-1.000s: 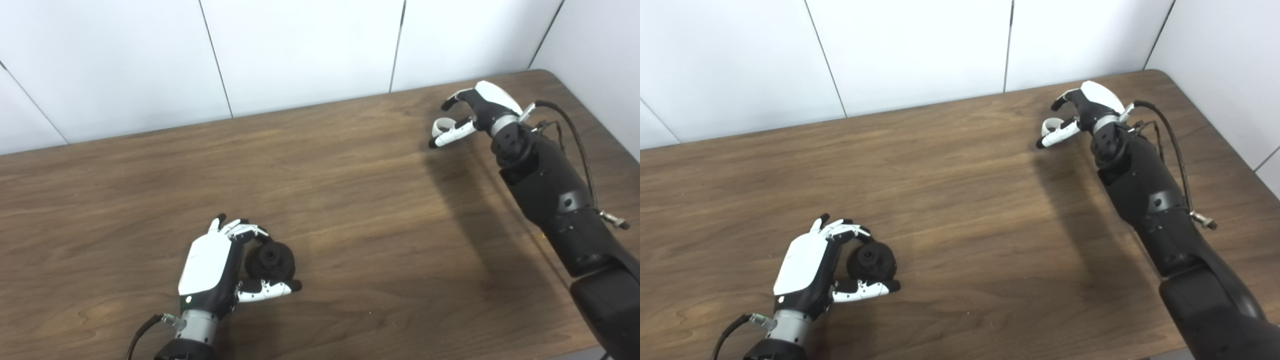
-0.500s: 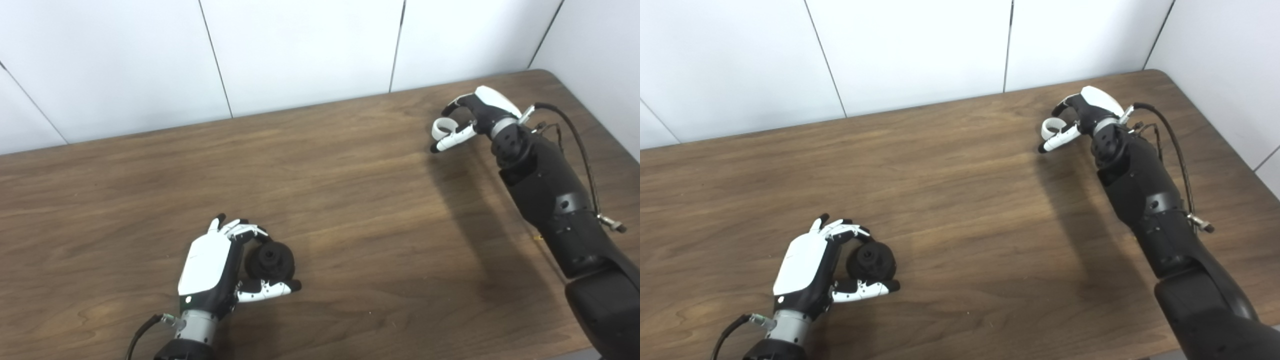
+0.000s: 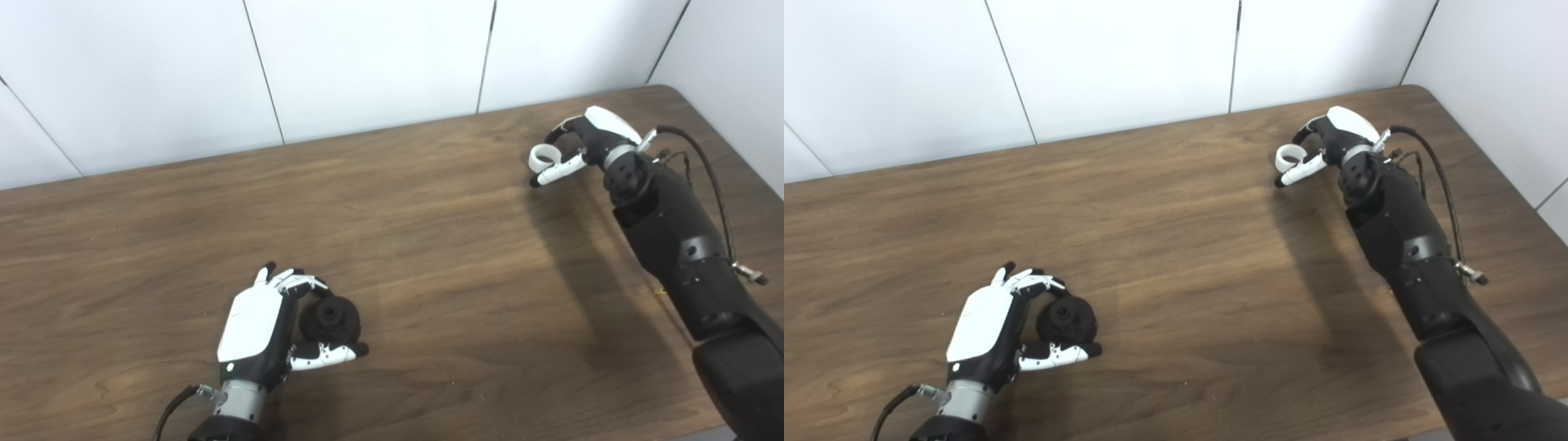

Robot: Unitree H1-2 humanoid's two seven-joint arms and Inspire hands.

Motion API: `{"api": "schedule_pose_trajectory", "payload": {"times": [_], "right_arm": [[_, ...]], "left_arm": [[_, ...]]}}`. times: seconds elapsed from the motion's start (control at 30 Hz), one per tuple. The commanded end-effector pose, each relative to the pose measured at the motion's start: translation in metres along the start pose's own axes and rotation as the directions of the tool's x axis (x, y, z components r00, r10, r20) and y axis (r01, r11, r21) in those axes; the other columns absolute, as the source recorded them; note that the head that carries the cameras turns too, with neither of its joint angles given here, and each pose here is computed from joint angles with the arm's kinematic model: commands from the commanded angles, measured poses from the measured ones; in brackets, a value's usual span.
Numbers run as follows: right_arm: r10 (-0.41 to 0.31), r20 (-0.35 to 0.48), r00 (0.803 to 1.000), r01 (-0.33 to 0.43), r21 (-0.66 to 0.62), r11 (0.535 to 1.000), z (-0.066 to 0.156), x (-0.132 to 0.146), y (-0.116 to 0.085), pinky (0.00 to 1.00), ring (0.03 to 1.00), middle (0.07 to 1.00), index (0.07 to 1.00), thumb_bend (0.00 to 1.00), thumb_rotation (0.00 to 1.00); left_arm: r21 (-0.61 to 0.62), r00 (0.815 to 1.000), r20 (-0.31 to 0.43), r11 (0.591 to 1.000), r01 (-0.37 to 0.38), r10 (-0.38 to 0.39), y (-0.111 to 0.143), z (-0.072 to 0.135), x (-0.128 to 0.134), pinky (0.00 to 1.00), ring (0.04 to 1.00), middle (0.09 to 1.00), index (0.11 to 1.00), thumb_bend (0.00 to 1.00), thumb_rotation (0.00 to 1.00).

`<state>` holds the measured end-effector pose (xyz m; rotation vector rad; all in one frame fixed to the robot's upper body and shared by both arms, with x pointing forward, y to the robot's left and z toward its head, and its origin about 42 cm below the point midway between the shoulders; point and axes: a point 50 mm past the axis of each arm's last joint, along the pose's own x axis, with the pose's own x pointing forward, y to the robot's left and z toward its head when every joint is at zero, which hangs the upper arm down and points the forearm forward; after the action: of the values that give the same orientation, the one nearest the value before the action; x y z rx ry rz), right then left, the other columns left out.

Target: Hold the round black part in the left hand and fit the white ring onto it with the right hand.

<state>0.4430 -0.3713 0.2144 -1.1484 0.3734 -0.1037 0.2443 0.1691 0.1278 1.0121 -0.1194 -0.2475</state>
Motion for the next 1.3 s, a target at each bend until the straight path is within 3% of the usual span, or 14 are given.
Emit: {"api": "schedule_pose_trajectory", "payload": {"times": [0.0,0.53,0.73,0.77,0.83,1.27], "right_arm": [[-0.075,0.020,0.997,0.075,-0.002,0.997,0.007,0.002,-0.030,0.85,0.979,0.897,0.714,0.83,0.27],[-0.089,0.031,0.996,0.089,0.004,0.996,0.006,0.002,-0.027,0.85,0.975,0.904,0.676,0.82,0.23],[-0.115,0.016,0.993,0.115,0.025,0.993,0.001,0.003,-0.026,0.85,0.959,0.898,0.619,0.80,0.19],[-0.124,0.017,0.992,0.123,0.028,0.992,0.000,0.003,-0.026,0.85,0.954,0.889,0.557,0.67,0.17],[-0.146,0.023,0.989,0.145,0.031,0.989,-0.001,0.003,-0.025,0.85,0.931,0.859,0.502,0.55,0.15],[-0.148,0.024,0.989,0.148,0.007,0.989,-0.009,0.001,-0.023,0.82,0.901,0.821,0.486,0.52,0.14]], "left_arm": [[0.050,0.991,-0.104,0.995,0.088,-0.083,-0.010,-0.027,-0.012,1.00,0.859,0.730,0.483,0.52,0.05],[0.049,0.991,-0.104,0.995,0.091,-0.085,-0.011,-0.025,-0.011,1.00,0.862,0.734,0.483,0.52,0.05],[0.045,0.991,-0.101,0.995,0.089,-0.084,-0.011,-0.025,-0.011,1.00,0.863,0.734,0.483,0.52,0.05],[0.043,0.992,-0.101,0.995,0.087,-0.082,-0.011,-0.025,-0.011,1.00,0.862,0.733,0.483,0.52,0.05],[0.042,0.992,-0.101,0.996,0.085,-0.080,-0.011,-0.025,-0.011,1.00,0.863,0.730,0.483,0.52,0.05],[0.035,0.993,-0.097,0.996,0.076,-0.072,-0.010,-0.024,-0.009,1.00,0.864,0.729,0.483,0.52,0.05]]}}
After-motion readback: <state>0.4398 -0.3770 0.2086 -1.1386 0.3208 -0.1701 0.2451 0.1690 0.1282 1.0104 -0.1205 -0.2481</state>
